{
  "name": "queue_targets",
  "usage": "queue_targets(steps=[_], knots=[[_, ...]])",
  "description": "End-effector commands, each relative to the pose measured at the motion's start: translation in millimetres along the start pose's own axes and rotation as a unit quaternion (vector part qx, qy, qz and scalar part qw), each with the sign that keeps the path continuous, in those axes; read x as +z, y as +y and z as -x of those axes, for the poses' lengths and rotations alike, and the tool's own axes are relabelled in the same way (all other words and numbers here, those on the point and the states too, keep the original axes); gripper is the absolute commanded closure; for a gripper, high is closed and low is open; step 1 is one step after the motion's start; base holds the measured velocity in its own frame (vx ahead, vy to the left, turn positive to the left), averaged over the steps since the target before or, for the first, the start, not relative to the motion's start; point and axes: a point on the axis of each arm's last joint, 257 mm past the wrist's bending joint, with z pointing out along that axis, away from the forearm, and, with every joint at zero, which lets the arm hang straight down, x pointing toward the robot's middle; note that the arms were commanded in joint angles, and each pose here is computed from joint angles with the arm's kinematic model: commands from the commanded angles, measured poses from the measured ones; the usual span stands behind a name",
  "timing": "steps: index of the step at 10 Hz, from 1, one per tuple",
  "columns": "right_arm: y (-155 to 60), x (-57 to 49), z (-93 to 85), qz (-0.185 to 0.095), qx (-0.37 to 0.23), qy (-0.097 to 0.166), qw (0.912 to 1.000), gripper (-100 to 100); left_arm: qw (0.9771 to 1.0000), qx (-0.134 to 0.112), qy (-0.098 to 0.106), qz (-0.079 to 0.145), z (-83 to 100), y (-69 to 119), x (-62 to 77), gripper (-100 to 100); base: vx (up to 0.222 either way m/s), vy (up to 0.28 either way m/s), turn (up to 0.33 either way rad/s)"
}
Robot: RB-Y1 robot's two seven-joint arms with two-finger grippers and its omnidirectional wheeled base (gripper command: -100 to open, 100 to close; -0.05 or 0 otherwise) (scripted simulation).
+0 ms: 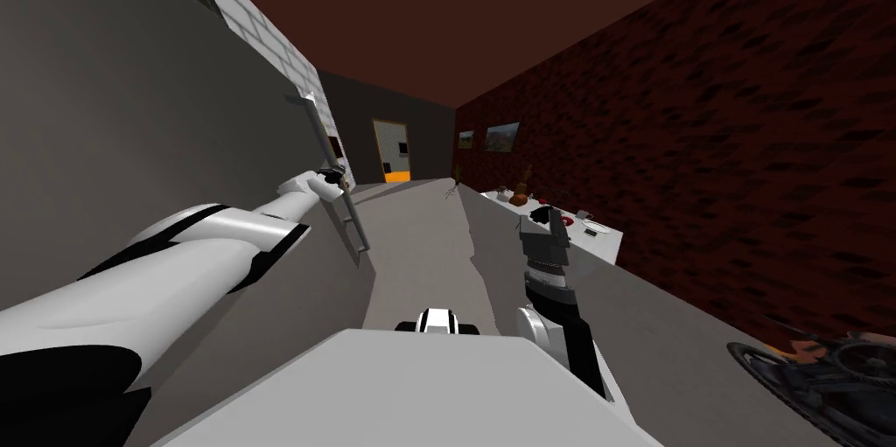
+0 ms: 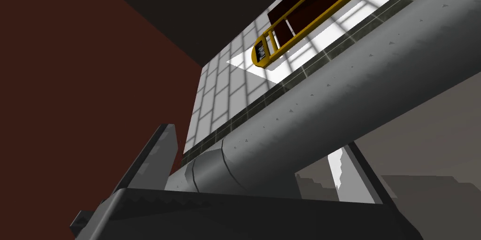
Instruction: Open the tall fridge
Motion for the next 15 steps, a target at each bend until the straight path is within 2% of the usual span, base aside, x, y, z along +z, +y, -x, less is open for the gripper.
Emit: queue_targets(steps=[1,2,3,4,5,6,8,9,11,12,13,14,15], knots=[[0.0,0.2,-0.1,0.000,0.000,0.000,1.0000,0,0.9996,0.013,0.001,0.026,-19.6,-11.8,0.0,100,-0.291,0.004,-0.354],[0.0,0.2,-0.2,0.000,0.000,0.000,1.0000,0,0.9999,0.006,-0.003,0.016,-13.2,-29.1,-0.2,100,-0.244,-0.014,-0.273],[0.0,0.2,-0.2,0.000,0.000,0.000,1.0000,0,1.0000,-0.006,0.005,-0.003,-21.7,-42.4,-2.0,100,-0.108,-0.021,-0.074],[0.0,0.1,-0.1,0.000,0.000,0.000,1.0000,0,1.0000,0.001,0.001,-0.006,-18.0,-47.7,-2.1,100,-0.006,-0.019,0.048],[0.0,0.0,0.0,0.000,0.000,0.000,1.0000,0,1.0000,0.005,-0.003,0.006,-12.9,-39.5,-0.9,100,0.039,0.001,0.049],[0.0,0.0,0.0,0.000,0.000,0.000,1.0000,0,0.9999,0.011,0.004,0.011,-24.6,-31.7,-0.8,100,0.024,0.012,0.027],[0.0,0.0,0.0,0.000,0.000,0.000,1.0000,0,0.9994,0.017,0.021,-0.021,-43.7,-63.8,-5.5,100,-0.050,-0.060,0.072],[0.0,0.1,-0.1,0.000,0.000,0.000,1.0000,0,0.9995,0.009,0.024,-0.020,-45.0,-63.5,-5.6,100,-0.067,-0.091,-0.006],[0.0,0.1,-0.1,0.000,0.000,0.000,1.0000,0,0.9995,0.009,0.024,-0.020,-45.0,-63.5,-5.6,100,-0.023,-0.037,-0.012],[0.0,0.0,0.0,0.000,0.000,0.000,1.0000,0,0.9988,0.014,0.035,-0.033,-56.9,-75.7,-8.9,100,-0.025,-0.039,0.064],[0.0,0.0,0.0,0.000,0.000,0.000,1.0000,0,0.9989,0.010,0.037,-0.027,-57.4,-70.3,-8.2,100,-0.025,-0.043,0.025],[0.0,0.0,-0.1,0.000,0.000,0.000,1.0000,0,0.9986,0.009,0.037,-0.036,-57.7,-79.7,-9.7,100,-0.015,-0.021,-0.004],[0.0,0.0,0.0,0.000,0.000,0.000,1.0000,0,0.9976,0.012,0.049,-0.047,-70.8,-90.3,-13.6,100,-0.042,-0.038,0.038]])
